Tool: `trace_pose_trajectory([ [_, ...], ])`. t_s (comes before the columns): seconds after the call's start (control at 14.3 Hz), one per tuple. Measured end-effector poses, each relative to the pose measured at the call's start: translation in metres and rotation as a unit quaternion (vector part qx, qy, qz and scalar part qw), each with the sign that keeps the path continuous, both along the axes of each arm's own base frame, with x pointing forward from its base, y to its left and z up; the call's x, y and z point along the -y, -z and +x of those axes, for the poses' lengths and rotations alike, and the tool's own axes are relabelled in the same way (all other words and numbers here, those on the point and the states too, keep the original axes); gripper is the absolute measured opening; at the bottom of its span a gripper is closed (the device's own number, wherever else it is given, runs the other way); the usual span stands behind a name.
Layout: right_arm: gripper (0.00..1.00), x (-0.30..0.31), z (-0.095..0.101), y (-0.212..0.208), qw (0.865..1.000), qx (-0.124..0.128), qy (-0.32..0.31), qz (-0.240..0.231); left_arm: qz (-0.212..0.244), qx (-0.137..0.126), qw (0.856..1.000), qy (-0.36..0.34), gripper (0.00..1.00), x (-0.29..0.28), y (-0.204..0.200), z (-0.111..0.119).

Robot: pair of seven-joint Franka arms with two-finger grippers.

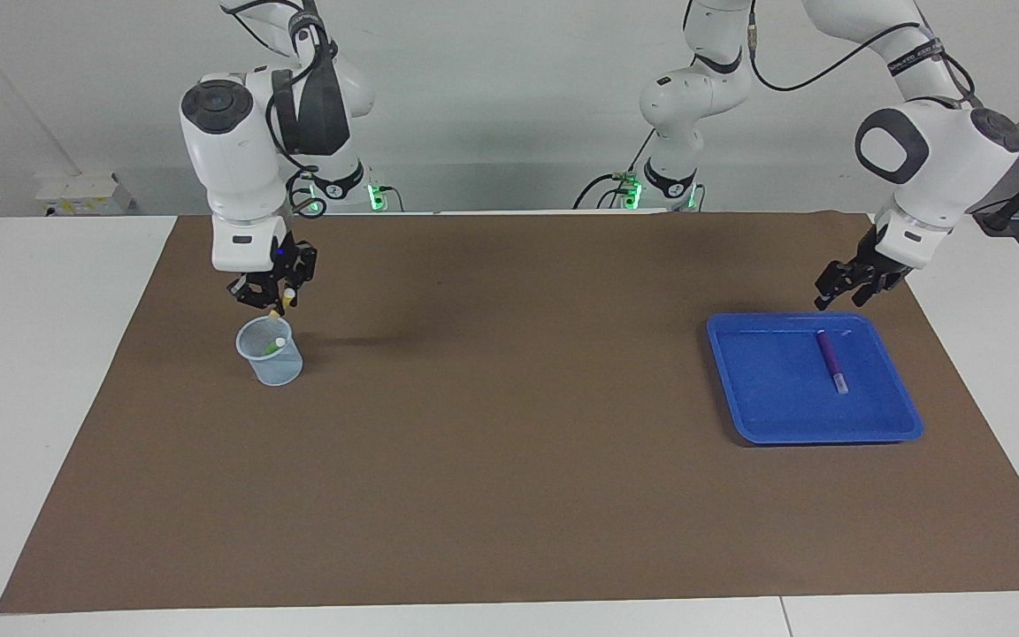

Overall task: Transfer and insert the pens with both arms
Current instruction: 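Carry the yellow pen to the cup while the left gripper reaches the purple pen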

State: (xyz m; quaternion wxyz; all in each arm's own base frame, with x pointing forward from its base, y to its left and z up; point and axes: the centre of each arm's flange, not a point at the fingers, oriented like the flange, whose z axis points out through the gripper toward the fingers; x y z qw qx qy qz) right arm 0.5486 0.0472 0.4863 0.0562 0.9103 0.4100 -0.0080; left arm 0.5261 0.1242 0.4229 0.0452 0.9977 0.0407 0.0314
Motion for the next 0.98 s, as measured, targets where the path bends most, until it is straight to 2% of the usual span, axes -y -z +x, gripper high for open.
trace_pose_trajectory([
  [0.35,0.21,0.01,0.007,0.019,1.0,0.025,-0.008,0.005,0.015,0.014,0.999,0.033,0.8,-0.007,0.043,0.018],
  [0.7,0.21,0.031,0.003,0.041,1.0,0.018,0.005,0.005,0.021,0.022,0.998,0.056,0.8,-0.024,0.092,0.029],
  [0.98,0.21,0.045,-0.001,0.054,1.0,0.011,0.019,0.011,0.024,0.025,0.998,0.059,0.78,-0.033,0.108,0.031],
])
